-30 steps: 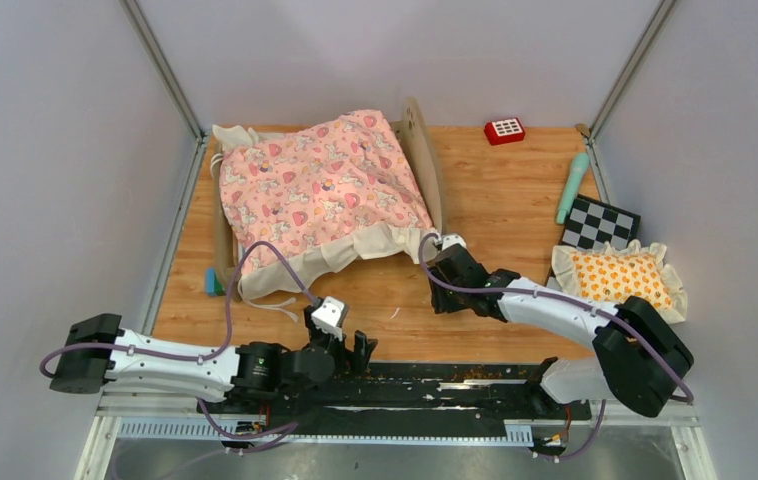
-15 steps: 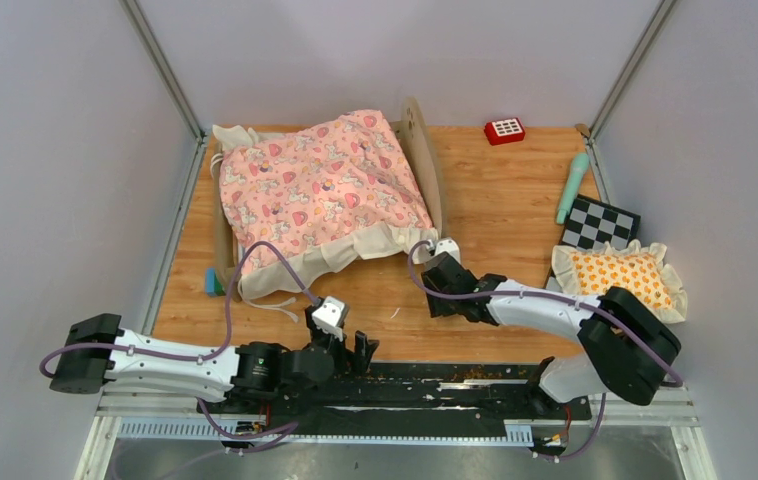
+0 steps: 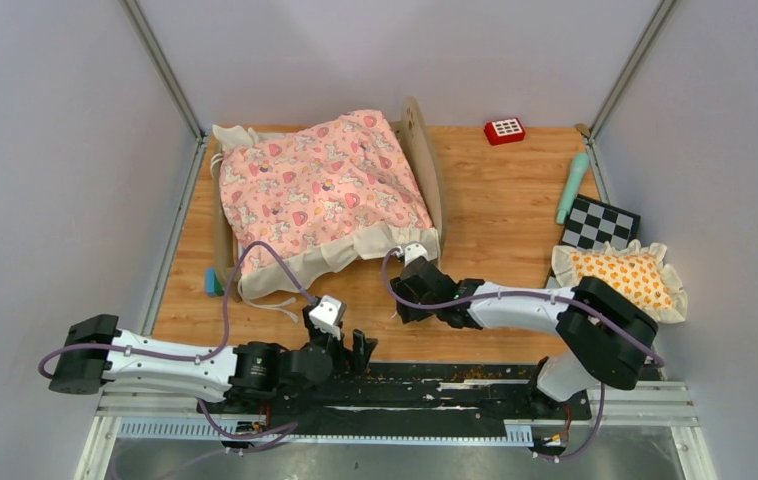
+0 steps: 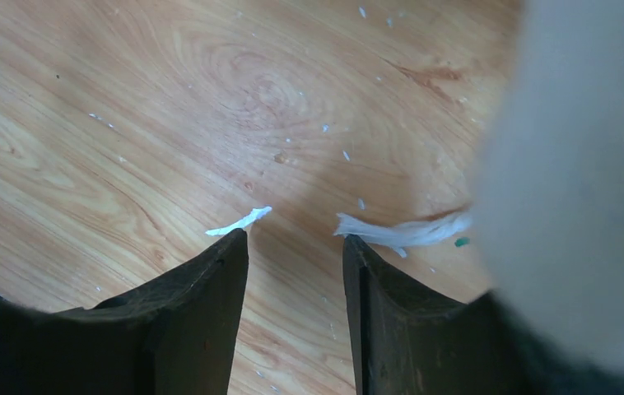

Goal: Set up the pet bed
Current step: Tie the ropes to the bed frame.

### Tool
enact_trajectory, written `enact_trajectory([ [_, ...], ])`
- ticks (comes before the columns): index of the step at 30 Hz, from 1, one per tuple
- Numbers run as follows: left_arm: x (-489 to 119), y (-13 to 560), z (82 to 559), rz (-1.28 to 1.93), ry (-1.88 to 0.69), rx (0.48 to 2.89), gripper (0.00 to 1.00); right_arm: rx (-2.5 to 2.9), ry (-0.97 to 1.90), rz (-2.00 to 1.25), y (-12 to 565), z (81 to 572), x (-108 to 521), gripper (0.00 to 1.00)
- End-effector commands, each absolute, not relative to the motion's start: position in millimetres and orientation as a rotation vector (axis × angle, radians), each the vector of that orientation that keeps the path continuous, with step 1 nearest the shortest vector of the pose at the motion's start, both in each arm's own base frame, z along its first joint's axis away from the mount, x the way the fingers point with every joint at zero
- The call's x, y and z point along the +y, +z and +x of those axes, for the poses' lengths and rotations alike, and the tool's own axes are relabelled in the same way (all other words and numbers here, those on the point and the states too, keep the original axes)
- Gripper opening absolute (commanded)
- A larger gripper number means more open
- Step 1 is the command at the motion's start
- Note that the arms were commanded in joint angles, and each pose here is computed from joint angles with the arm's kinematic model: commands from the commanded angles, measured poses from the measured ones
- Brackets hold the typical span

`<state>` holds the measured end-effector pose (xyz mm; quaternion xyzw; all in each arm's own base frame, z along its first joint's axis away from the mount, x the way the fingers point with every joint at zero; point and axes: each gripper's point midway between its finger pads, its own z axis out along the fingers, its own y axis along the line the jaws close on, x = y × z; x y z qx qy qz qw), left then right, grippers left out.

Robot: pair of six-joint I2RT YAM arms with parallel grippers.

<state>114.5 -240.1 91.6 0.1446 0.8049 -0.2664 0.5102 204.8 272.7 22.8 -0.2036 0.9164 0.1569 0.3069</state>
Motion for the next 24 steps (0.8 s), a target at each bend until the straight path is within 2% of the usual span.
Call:
enact_trajectory([
  [1,-234.9,95.3,119.1,0.298,-0.624,1.935,1.00,2.350,0.471,-0.637,43.6,213.1,294.9,0.47],
  [7,-231.3,96.6,120.2,0.287,-0.623,1.931,1.00,2.158,0.368,-0.953,87.4,215.3,276.7,0.50],
  [12,-229.4,100.1,120.9,0.275,-0.636,1.920,1.00,2.039,0.348,-1.407,91.3,198.1,261.6,0.52],
  [16,-229.5,98.3,117.5,0.293,-0.657,1.929,1.00,1.902,0.242,-1.651,96.4,205.7,249.5,0.53],
  [24,-227.3,101.4,113.7,0.309,-0.690,1.931,1.00,1.665,0.361,-2.023,105.0,194.9,251.3,0.53],
])
